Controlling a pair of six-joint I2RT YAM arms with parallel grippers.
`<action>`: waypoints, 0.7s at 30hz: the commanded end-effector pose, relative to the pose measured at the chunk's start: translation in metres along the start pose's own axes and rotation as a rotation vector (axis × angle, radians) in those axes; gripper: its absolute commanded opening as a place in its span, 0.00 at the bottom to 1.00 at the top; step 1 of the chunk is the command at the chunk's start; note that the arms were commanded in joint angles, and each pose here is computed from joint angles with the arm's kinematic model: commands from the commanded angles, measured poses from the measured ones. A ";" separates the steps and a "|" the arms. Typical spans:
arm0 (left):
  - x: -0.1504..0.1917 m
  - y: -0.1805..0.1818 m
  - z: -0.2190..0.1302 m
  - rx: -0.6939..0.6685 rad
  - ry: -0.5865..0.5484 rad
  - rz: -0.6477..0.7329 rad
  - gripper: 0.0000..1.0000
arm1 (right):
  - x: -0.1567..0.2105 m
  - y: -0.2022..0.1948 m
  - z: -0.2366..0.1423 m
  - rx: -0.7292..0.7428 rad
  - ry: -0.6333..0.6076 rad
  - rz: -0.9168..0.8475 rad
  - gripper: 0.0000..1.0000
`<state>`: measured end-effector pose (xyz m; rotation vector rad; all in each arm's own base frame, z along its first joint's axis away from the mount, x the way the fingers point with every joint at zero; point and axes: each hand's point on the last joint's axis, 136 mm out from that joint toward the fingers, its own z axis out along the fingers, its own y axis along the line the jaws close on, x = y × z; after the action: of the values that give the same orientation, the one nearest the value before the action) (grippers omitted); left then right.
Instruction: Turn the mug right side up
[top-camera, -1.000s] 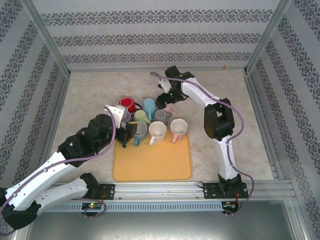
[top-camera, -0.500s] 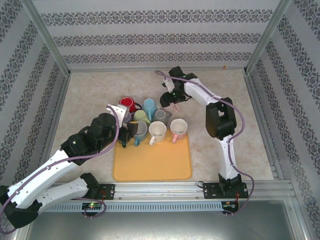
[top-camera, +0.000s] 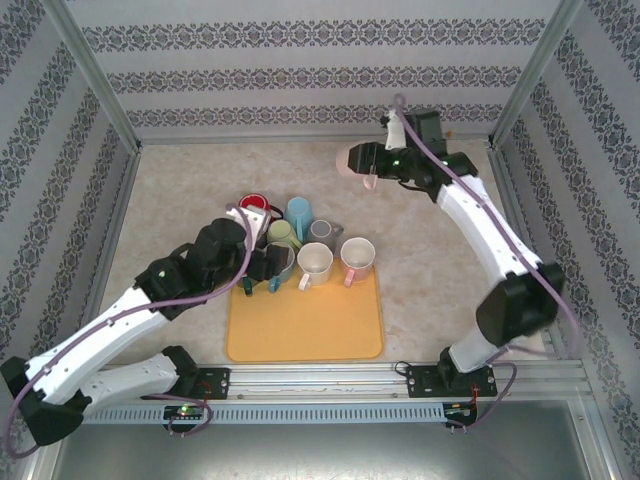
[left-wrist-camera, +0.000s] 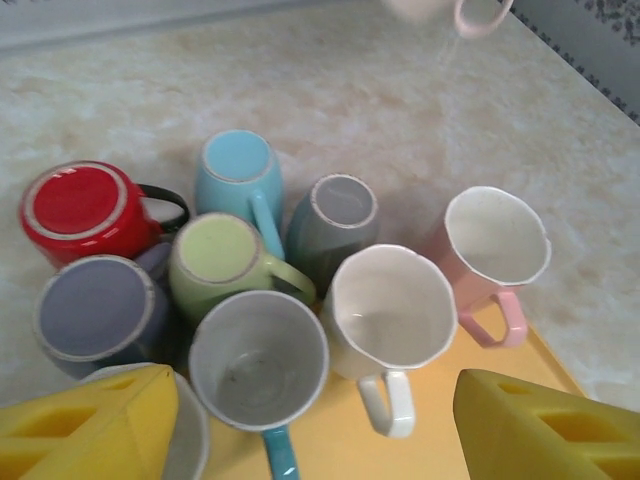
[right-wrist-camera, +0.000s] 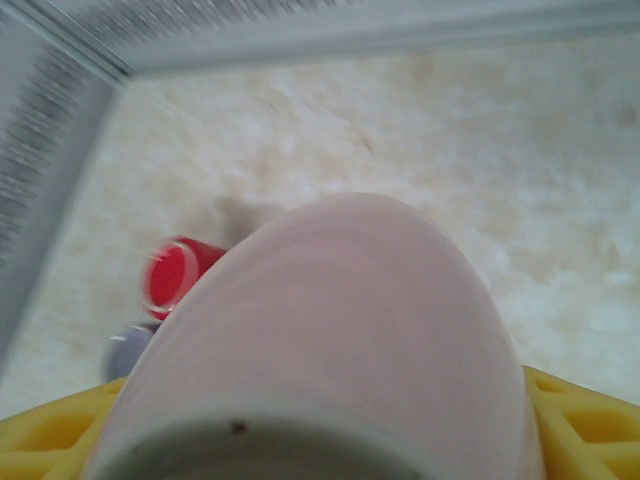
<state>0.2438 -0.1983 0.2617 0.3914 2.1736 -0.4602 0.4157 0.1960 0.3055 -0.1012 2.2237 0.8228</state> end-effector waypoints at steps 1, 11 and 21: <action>-0.011 -0.021 0.001 0.114 0.033 -0.098 0.74 | -0.021 0.044 -0.030 -0.192 -0.129 0.091 0.53; -0.052 -0.084 -0.003 0.585 -0.163 -0.270 0.78 | -0.003 0.088 -0.108 -0.463 -0.280 0.304 0.50; -0.079 -0.114 -0.021 0.904 -0.356 -0.251 0.86 | 0.018 0.117 -0.146 -0.655 -0.324 0.428 0.49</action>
<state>0.2365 -0.2931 0.3129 0.3894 1.8128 -1.3738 0.2912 0.2050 0.3810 0.2398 1.8121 1.5287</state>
